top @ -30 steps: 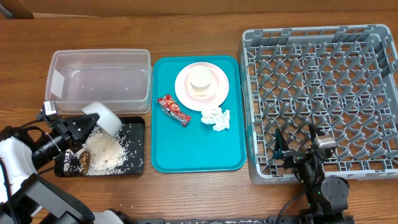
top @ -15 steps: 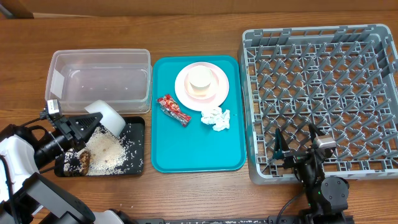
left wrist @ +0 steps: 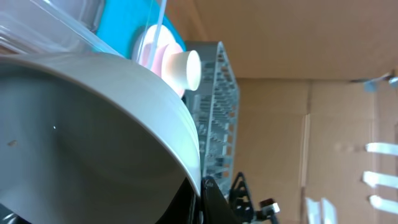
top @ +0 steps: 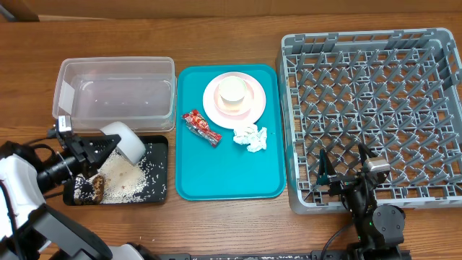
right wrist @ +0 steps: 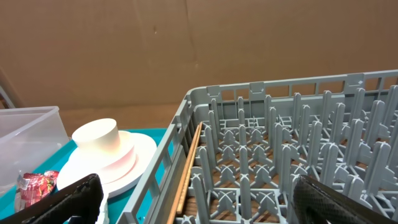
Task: Sort waste into correct bins and load items into the dishwasher
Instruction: 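Tilt the bowl with the left gripper to dump rice onto black tray, then carry the empty bowl back and set it on the teal tray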
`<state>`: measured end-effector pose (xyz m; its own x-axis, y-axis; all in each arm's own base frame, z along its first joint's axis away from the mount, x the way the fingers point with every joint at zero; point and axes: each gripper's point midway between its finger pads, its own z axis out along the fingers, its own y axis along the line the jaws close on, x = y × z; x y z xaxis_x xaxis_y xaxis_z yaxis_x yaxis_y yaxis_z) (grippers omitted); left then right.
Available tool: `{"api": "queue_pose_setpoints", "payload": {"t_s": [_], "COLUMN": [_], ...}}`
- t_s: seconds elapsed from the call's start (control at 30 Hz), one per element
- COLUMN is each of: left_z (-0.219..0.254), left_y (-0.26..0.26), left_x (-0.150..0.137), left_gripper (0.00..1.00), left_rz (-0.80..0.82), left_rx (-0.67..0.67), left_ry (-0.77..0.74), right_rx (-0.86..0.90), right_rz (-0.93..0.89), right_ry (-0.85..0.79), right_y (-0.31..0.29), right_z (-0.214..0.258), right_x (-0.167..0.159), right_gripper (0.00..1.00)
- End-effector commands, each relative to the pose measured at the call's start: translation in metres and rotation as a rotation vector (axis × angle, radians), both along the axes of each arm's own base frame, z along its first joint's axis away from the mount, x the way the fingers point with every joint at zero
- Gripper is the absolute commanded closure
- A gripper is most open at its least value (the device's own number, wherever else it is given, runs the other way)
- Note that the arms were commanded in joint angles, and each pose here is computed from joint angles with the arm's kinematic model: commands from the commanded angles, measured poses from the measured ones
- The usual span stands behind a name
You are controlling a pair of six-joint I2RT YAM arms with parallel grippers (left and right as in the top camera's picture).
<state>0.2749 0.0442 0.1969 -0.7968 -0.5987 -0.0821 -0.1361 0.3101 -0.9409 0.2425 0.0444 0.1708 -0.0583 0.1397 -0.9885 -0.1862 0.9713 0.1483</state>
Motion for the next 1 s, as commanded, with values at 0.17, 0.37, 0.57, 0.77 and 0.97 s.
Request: {"api": "queue_pose_setpoints", "payload": {"t_s": [0.17,0.37,0.57,0.77,0.97], "left_z": [0.013,-0.007,-0.033,-0.047,-0.067], "left_y": [-0.036,-0.095,-0.15,-0.194,-0.223], "left_x": [0.0,-0.006,-0.022,-0.036,-0.042], "left_gripper": [0.96,0.96,0.96,0.96,0.96], "left_rz": [-0.138,-0.296,-0.417,-0.426,-0.443], "left_rx": [0.25,0.502,0.794,0.996,1.127], "left_ry": [0.107,0.231,0.31,0.299,0.274], "right_rx": [0.003,0.003,0.003,0.003,0.003], "right_rz": [0.001,0.001,0.001,0.001,0.001], "right_ry": [-0.008,-0.008,-0.008,-0.008,-0.008], "right_y": [0.001,0.001,0.001,0.001,0.001], "right_z": [-0.001,-0.001,-0.001,-0.001,-0.001], "right_x": [0.0,0.0,0.0,0.0,0.0], "right_gripper": [0.0,0.0,0.0,0.0,0.0]}}
